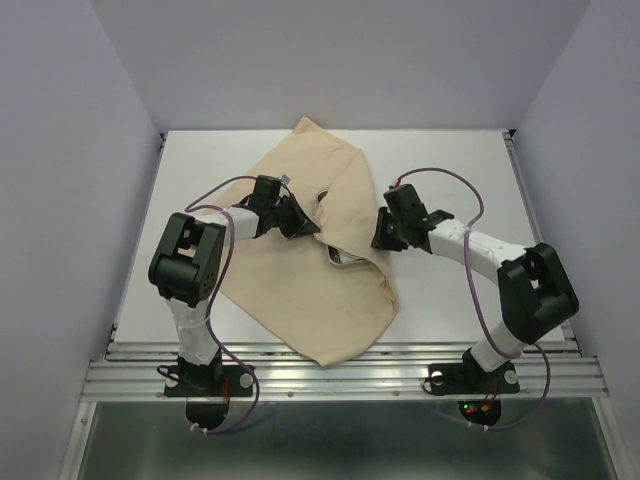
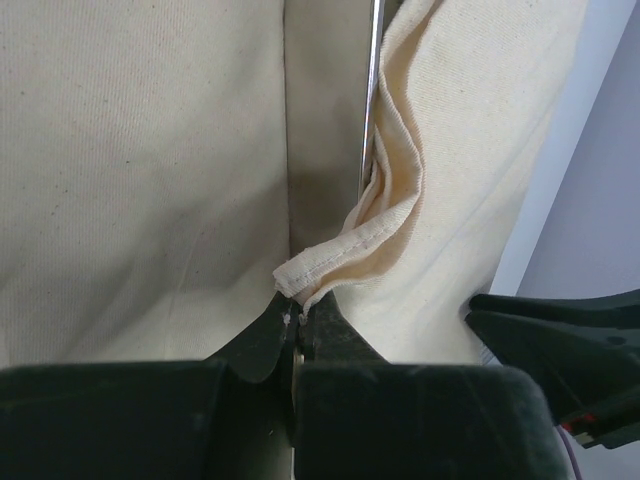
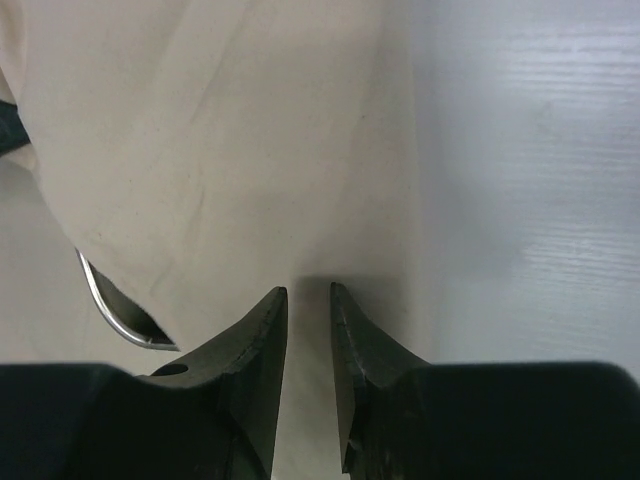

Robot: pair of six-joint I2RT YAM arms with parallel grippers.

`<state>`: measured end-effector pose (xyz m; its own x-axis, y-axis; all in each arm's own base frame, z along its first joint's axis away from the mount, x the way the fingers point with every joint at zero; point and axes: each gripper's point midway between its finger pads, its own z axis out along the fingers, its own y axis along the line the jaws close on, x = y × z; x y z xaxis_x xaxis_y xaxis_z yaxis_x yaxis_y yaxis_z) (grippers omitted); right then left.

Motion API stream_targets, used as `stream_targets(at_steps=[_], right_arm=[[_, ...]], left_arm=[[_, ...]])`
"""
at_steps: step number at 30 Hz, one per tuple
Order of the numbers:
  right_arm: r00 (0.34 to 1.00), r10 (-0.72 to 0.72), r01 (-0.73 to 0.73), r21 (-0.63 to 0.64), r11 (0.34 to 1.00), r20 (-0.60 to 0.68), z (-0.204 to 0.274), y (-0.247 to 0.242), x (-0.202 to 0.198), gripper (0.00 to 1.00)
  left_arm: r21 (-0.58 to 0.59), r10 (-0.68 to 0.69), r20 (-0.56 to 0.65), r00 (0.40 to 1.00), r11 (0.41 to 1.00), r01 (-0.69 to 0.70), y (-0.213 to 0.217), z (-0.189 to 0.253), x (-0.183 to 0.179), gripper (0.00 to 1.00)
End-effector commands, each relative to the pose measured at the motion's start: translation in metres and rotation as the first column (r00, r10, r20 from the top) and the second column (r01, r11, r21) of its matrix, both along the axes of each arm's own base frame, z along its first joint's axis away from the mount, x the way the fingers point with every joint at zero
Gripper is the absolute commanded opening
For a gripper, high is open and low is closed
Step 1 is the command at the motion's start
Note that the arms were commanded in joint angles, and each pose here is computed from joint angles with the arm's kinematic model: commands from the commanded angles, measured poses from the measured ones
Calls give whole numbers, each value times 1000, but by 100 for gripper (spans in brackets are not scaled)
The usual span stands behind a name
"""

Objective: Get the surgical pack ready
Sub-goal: Pack the surgical kit at the center of the board.

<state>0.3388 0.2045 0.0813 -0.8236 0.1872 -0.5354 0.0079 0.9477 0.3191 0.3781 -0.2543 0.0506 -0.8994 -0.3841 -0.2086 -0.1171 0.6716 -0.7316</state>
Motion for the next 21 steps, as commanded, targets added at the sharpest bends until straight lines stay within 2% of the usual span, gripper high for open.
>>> stream_targets(at_steps=[1,6,9,10,13,18,20,21], right_arm=[[998,65,-67,93,993,21,10,22,-18,29],[997,83,-81,109,991,-11,-6,25,-34,29],[996,86,-83,95,992,-23,-13,25,-38,29],[996,83,-81,89,993,-18,-13,24,-38,29],[997,83,-83,82,993,-1,-8,23,-35,29],[996,85,-86,74,994,10,-4,23,-32,29],[996,88,-89,73,993,9,-4,23,-32,29],[996,88,-89,71,994,6,-5,23,-33,29]], left_arm=[[84,25,-70,997,996,-19,17,-23,-17,0],[93,36,-56,998,995,-31,21,-14,-19,10],[112,49,-35,998,993,-44,25,-5,-18,22],[126,56,-26,998,991,-52,28,-1,-18,32],[180,88,-7,996,980,-85,38,7,-16,50],[227,144,44,989,962,-150,51,26,-9,51],[239,161,73,984,955,-174,53,35,-4,47],[241,157,91,983,955,-175,49,41,-1,39]])
